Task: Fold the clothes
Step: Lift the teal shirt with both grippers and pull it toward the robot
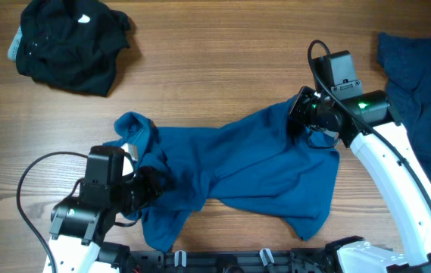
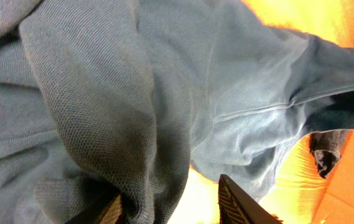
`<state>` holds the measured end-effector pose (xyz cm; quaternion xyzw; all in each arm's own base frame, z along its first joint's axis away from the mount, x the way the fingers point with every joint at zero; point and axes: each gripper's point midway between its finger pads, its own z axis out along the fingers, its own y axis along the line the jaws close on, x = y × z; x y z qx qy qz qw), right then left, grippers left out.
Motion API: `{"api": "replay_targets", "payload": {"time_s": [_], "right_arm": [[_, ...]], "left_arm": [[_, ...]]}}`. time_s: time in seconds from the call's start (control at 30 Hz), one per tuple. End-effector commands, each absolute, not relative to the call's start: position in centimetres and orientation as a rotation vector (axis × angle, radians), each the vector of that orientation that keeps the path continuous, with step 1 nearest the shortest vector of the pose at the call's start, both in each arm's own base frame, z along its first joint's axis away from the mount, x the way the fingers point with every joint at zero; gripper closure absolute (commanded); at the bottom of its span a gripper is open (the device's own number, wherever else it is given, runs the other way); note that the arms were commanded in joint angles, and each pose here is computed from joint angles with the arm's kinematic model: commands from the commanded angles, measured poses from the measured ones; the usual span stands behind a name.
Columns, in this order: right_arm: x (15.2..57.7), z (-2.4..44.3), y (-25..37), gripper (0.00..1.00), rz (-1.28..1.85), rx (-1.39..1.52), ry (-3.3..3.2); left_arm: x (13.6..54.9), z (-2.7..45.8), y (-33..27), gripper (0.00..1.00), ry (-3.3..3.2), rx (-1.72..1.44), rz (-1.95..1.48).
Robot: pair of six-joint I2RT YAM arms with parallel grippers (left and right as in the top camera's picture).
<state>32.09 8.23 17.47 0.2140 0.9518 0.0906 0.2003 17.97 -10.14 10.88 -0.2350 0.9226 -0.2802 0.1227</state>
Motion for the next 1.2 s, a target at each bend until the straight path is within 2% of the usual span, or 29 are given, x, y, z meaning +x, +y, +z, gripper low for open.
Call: {"api": "replay_targets", "payload": {"time_s": [0.0, 0.07, 0.13, 0.17, 0.27, 0.4, 0.53, 0.8, 1.0, 1.17], "right_arm": [[31.9, 17.8, 8.1, 0.96, 0.252, 0.577, 2.657], [31.9, 17.8, 8.1, 0.96, 0.253, 0.578, 2.656], [32.0, 17.8, 8.1, 0.96, 0.254, 0.577, 2.655], [32.0, 17.8, 8.1, 0.96, 0.254, 0.576, 2.654], [31.9, 17.8, 8.1, 0.96, 0.253, 0.575, 2.656], [31.7, 18.3, 8.2, 0.96, 0.274, 0.565, 2.648], [31.0, 20.4, 9.1, 0.96, 0.377, 0.494, 2.606], [27.5, 26.4, 8.3, 0.96, 0.461, 0.427, 2.434], [24.4, 28.6, 7.3, 0.96, 0.478, 0.418, 2.365], [22.6, 30.6, 6.8, 0.96, 0.496, 0.407, 2.318]], "left_arm": [[17.6, 9.9, -9.7, 0.53, 2.738, -0.717, -0.772], [17.6, 9.4, -9.5, 0.54, 2.756, -0.734, -0.739], [17.6, 9.0, -9.5, 0.64, 2.778, -0.746, -0.731], [17.7, 8.8, -9.5, 0.7, 2.786, -0.751, -0.726], [17.7, 8.0, -9.5, 0.96, 2.824, -0.773, -0.708], [18.1, 7.9, -10.0, 0.96, 2.828, -0.767, -0.74], [18.8, 10.2, -11.4, 0.96, 2.765, -0.681, -0.891], [17.4, 16.4, -12.4, 0.96, 2.626, -0.535, -1.042], [15.6, 21.5, -12.1, 0.96, 2.527, -0.472, -1.067], [14.8, 27.7, -11.9, 0.96, 2.402, -0.397, -1.091]]}}
